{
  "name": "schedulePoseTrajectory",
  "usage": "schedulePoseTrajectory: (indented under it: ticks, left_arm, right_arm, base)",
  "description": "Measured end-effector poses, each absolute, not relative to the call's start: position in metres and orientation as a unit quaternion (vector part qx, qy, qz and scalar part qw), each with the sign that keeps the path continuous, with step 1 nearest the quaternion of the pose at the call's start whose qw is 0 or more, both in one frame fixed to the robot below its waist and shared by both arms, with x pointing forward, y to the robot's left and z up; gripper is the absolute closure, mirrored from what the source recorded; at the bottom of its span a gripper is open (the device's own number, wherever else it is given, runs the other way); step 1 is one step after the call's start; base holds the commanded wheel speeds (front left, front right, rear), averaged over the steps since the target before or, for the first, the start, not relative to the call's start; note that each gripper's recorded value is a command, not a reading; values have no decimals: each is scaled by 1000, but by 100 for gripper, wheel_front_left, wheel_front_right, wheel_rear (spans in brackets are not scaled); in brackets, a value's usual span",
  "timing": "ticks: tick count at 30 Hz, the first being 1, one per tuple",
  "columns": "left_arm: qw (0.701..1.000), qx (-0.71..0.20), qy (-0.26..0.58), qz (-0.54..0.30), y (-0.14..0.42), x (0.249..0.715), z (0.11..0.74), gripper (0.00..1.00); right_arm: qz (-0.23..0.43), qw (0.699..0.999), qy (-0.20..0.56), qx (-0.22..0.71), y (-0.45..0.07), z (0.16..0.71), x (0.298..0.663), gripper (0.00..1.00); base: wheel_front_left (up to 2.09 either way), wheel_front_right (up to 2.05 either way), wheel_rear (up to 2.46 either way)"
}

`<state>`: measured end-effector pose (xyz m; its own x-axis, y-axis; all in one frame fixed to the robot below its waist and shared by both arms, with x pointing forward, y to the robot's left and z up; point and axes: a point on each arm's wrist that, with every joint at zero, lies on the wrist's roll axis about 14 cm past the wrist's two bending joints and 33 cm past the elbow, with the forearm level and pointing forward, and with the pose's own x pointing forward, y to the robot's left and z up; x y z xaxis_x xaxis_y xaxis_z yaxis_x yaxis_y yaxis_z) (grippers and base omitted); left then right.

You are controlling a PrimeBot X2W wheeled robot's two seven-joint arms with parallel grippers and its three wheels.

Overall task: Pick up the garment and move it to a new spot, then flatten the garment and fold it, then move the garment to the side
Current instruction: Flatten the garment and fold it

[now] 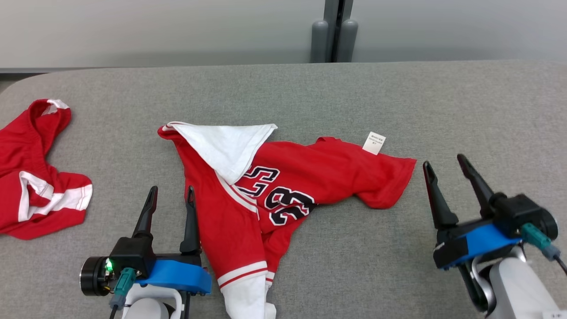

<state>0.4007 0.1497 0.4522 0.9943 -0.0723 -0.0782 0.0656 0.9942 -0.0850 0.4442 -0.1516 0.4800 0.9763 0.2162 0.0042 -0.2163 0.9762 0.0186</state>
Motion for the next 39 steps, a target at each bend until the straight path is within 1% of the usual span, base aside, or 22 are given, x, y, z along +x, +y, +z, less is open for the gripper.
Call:
schedulePoseTrajectory:
  ticks: [6, 13, 20, 25, 30, 31, 33, 34, 37, 39]
  left_arm:
    - [998, -39, 44, -24, 156, 403, 450, 0]
    - [998, -38, 47, -10, 164, 407, 447, 0]
    - [998, -36, 57, 8, 176, 406, 440, 0]
    - [997, -33, 61, 16, 180, 405, 437, 0]
    - [997, -33, 62, 18, 181, 405, 436, 0]
    - [997, -33, 62, 17, 181, 406, 436, 0]
    - [997, -34, 61, 16, 180, 407, 437, 0]
    - [997, -34, 60, 15, 179, 407, 437, 0]
    - [998, -34, 57, 15, 178, 408, 440, 0]
    - [998, -34, 54, 14, 178, 408, 442, 0]
  right_arm:
    - [119, 993, 5, -15, -151, 478, 475, 0]
    - [120, 990, 71, -29, -154, 438, 499, 0]
    - [129, 980, 153, -16, -142, 386, 500, 0]
    - [128, 974, 185, -2, -137, 367, 497, 0]
    - [129, 971, 202, 11, -129, 358, 495, 0]
    - [129, 971, 203, 13, -128, 358, 495, 4]
    - [133, 971, 199, 18, -124, 360, 495, 90]
    - [136, 971, 196, 21, -121, 362, 496, 100]
    - [148, 973, 175, 26, -113, 375, 497, 100]
    - [151, 977, 146, 35, -111, 393, 500, 100]
  base:
    - [0, 0, 0]
    - [0, 0, 0]
    - [0, 0, 0]
    - [0, 0, 0]
    - [0, 0, 0]
    - [0, 0, 0]
    - [0, 0, 0]
    - [0, 0, 0]
    - [0, 0, 0]
    - [0, 0, 0]
